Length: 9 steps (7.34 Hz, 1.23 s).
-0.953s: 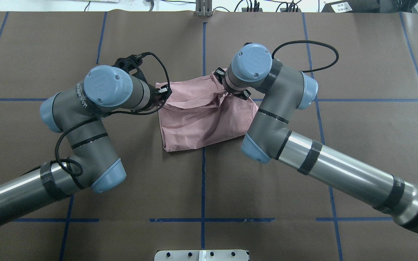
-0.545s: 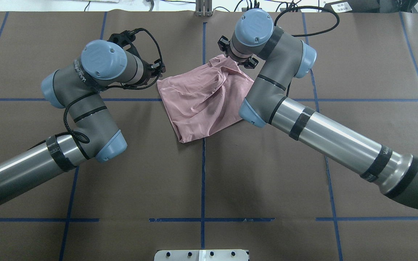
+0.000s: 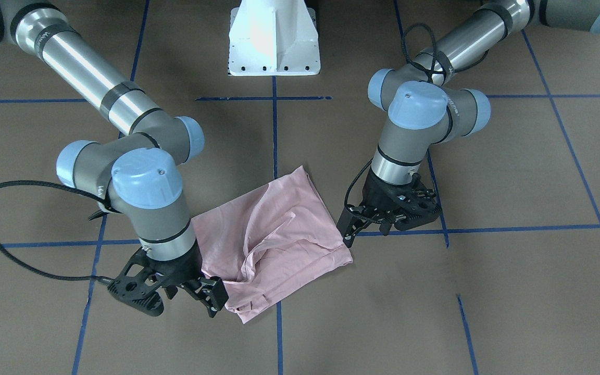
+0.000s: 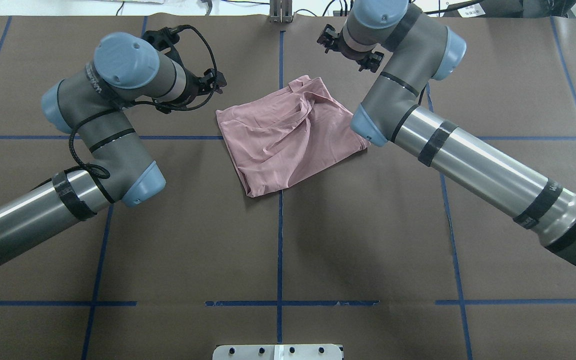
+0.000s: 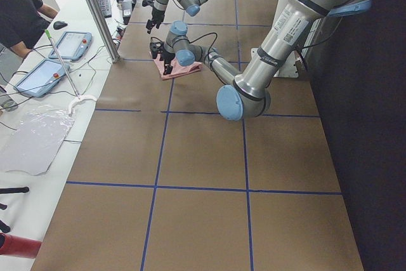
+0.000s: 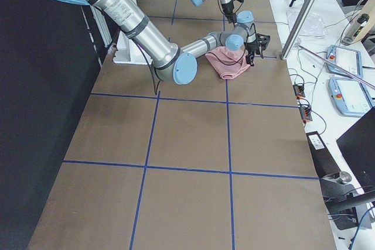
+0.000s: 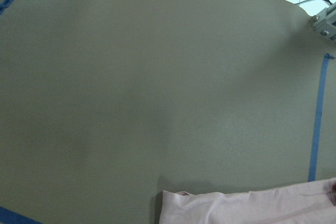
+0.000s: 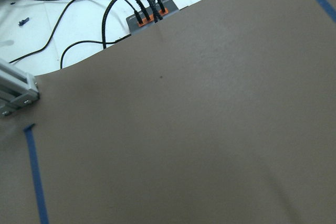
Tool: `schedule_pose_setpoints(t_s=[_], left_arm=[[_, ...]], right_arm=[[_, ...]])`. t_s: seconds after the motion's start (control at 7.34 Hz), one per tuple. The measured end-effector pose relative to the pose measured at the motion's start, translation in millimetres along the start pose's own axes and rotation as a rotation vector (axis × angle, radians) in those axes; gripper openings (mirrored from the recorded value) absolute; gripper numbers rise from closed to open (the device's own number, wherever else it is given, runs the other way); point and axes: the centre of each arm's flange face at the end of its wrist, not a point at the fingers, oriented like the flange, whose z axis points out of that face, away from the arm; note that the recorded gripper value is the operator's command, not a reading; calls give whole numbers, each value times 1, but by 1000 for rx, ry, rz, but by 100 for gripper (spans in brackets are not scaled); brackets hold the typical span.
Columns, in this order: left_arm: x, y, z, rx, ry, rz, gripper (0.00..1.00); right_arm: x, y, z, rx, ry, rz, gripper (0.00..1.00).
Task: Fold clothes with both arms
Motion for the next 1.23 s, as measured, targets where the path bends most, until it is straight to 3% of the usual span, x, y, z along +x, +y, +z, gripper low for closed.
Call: schedule_pose_setpoints(t_s=[0.54,0.82,1.09,1.23], left_arm=[[-127,-104,-96,-18,11,238,100],[-214,-125,-154,-23,-27,382,100],[-271,-152,-210,-58,-138,556,100],[-300,-170,-231,-78,-185,649,100]], right_arm=[[216,-119,-59,-90,83,-387,100],[333,-124,-104,-200,119,-563,100],[436,-132,-156,-310,64,-614,100],[485,-134,-171,-334,39,-627,100]])
